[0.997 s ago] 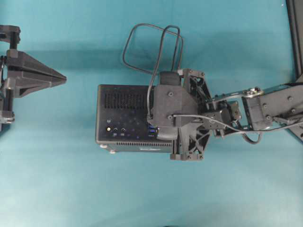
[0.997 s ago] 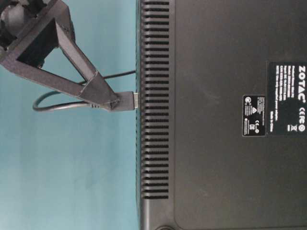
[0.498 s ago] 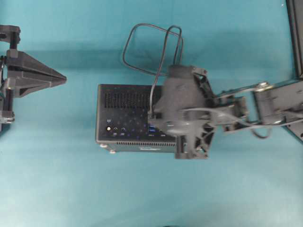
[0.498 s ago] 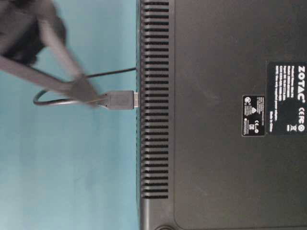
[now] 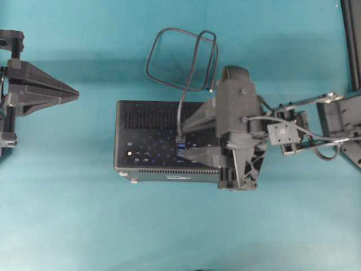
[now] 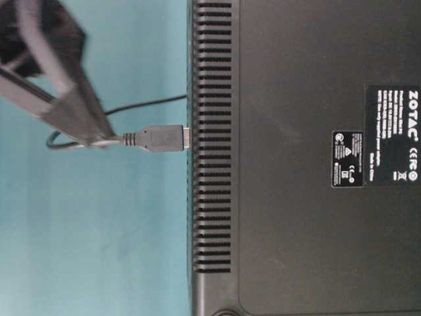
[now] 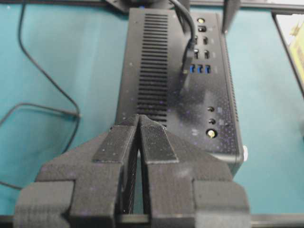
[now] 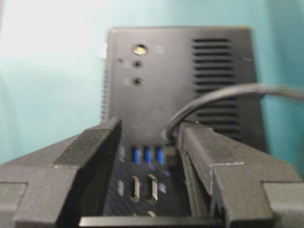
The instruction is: Insert the USB into the PC box with both arms.
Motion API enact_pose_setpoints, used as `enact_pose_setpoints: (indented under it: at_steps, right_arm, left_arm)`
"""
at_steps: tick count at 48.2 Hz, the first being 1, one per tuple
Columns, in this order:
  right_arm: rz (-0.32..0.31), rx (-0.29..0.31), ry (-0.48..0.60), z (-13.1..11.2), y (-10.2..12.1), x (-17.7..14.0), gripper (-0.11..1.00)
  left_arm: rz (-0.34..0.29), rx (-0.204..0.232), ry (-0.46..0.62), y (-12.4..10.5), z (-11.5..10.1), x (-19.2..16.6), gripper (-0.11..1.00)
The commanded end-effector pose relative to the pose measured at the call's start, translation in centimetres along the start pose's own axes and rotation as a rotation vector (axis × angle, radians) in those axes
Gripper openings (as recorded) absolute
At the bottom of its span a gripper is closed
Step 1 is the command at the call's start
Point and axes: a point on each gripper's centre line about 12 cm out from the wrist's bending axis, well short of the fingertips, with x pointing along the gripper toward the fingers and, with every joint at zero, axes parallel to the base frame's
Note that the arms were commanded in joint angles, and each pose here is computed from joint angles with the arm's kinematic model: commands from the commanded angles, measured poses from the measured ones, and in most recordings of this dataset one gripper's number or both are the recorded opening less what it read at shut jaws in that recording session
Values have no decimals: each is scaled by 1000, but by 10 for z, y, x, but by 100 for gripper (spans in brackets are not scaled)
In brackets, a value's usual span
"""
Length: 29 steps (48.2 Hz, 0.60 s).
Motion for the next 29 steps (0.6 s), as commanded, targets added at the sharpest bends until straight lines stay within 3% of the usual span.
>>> enact_pose_setpoints:
  at_steps: [1, 19, 29]
  right_arm:
    - [29, 27, -71, 6, -1, -6, 55]
    - [43, 59, -149, 0, -16, -7, 48]
    - [63, 62, -195, 0, -17, -10, 37]
  left_arm:
    - [-1, 2, -31, 0, 10, -2, 8]
    - [-3, 2, -31, -1, 10, -2, 7]
    - [-1, 2, -26, 0, 8, -1, 7]
